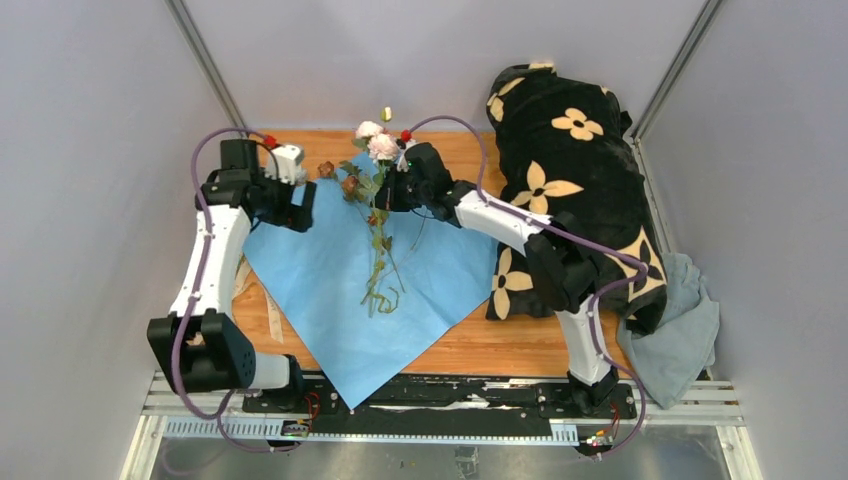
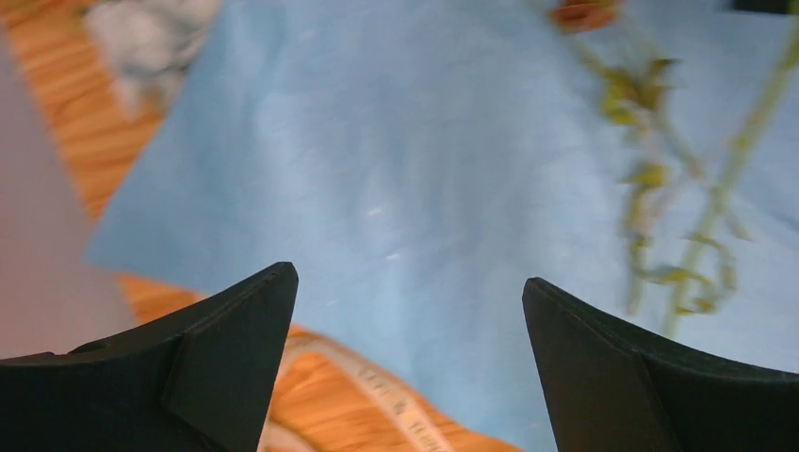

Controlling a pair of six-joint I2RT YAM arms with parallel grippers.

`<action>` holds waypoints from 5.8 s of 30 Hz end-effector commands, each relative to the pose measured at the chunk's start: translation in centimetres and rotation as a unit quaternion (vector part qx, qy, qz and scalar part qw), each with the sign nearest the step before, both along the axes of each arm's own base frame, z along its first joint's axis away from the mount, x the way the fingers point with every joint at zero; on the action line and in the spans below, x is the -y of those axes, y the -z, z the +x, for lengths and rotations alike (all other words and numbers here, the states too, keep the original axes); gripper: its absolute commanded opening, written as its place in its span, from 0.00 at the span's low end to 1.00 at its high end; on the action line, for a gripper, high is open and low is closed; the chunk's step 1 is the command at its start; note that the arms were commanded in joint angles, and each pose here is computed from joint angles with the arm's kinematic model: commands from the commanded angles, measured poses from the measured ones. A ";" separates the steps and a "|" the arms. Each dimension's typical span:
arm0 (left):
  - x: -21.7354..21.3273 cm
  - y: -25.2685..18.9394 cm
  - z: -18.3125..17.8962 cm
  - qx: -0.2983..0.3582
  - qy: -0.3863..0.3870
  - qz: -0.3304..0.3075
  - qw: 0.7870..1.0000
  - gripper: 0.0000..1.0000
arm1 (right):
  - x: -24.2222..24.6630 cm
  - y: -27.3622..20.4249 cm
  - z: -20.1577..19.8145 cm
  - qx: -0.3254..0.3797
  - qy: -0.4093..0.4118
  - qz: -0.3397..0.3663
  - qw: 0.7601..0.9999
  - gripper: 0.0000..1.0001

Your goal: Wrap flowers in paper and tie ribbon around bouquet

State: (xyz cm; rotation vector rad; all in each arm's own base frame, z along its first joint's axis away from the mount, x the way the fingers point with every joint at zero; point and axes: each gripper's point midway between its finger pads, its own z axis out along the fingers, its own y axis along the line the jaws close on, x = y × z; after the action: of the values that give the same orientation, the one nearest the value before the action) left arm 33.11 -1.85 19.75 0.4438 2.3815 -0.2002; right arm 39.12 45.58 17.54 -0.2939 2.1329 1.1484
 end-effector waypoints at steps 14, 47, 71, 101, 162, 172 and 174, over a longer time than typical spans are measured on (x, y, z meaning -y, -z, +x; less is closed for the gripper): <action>-20.7 5.4 10.6 -0.044 -0.177 0.151 0.971 0.51 | 7.3 5.9 5.0 0.028 0.083 -0.290 0.953 0.51; -17.8 12.9 17.1 -0.075 -0.126 0.110 0.983 0.00 | 10.2 3.3 -0.9 0.058 0.039 -0.343 0.937 0.50; -16.3 -17.4 15.4 0.246 -0.186 0.000 0.951 0.00 | 6.7 1.6 -3.2 0.092 -0.066 -0.267 0.957 0.51; -9.7 -7.8 9.0 0.147 -0.295 -0.243 0.912 0.00 | -18.6 -2.7 -4.9 0.207 -0.131 0.080 0.966 0.58; -27.7 3.7 8.9 0.130 -0.240 0.242 0.931 0.00 | -0.1 -11.0 1.3 0.102 0.025 0.058 0.993 0.00; -34.7 -4.3 3.3 0.189 -0.515 0.343 0.763 0.00 | -1.6 3.8 -0.1 -0.022 0.064 -0.094 0.993 0.00; -34.7 -4.1 2.8 0.190 -0.521 0.339 0.760 0.00 | -2.3 5.9 -0.6 -0.046 0.064 -0.108 0.991 0.00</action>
State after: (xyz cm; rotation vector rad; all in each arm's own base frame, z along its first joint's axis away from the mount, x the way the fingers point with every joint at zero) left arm 38.65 31.16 20.10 -0.3289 2.0483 1.0261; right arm 40.04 47.36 16.31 -0.2158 2.1744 0.9919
